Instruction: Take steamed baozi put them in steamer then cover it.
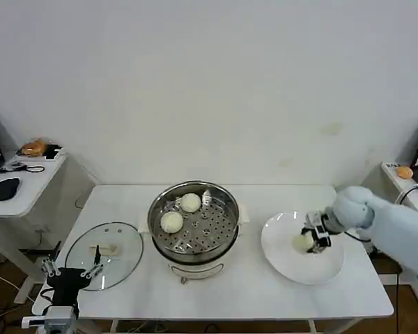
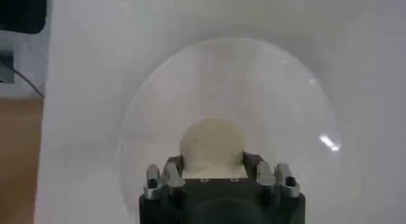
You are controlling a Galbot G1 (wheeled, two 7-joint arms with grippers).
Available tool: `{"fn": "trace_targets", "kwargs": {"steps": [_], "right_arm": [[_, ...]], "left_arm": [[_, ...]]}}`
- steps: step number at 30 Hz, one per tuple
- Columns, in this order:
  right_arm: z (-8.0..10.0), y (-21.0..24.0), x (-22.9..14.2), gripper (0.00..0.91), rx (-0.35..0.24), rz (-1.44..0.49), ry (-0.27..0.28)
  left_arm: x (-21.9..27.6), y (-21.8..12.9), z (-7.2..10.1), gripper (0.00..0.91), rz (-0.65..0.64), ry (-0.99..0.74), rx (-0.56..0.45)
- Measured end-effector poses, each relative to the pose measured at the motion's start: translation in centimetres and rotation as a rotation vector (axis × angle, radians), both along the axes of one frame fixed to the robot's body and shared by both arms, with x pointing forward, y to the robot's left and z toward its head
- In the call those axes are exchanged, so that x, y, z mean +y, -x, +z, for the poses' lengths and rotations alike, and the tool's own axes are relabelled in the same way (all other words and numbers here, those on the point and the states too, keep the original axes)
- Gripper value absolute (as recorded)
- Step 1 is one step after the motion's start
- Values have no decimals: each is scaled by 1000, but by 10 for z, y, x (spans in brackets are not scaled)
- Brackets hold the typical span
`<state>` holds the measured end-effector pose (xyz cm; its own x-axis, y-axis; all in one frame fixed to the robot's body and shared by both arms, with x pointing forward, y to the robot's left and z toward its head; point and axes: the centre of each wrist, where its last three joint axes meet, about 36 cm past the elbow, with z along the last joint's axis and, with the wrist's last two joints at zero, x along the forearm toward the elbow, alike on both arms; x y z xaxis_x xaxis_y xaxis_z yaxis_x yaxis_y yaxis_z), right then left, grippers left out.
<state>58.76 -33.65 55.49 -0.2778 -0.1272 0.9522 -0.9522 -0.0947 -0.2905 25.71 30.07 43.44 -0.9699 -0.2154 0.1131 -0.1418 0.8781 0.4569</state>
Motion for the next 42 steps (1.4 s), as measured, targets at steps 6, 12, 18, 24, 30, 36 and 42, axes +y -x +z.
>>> {"fn": "trace_targets", "kwargs": {"steps": [6, 12, 18, 24, 30, 36, 42], "right_arm": [[57, -20, 19, 645, -80, 28, -33], [110, -31, 64, 645, -153, 109, -60], [132, -32, 119, 645, -169, 220, -72], [135, -28, 179, 645, -150, 343, -85], [118, -21, 232, 645, -102, 464, -93], [92, -11, 272, 645, -41, 581, -81], [68, 0, 298, 635, 2, 683, -68]], "left_arm": [[0, 0, 3, 907, -3, -1, -8], [0, 0, 4, 907, -1, 0, -10], [3, 1, 4, 907, 8, -5, -12], [6, 1, 5, 907, 22, -9, -13], [12, 1, 6, 907, 35, -18, -14], [15, 4, 4, 907, 47, -21, -6], [18, 6, 4, 907, 57, -21, -4]]}}
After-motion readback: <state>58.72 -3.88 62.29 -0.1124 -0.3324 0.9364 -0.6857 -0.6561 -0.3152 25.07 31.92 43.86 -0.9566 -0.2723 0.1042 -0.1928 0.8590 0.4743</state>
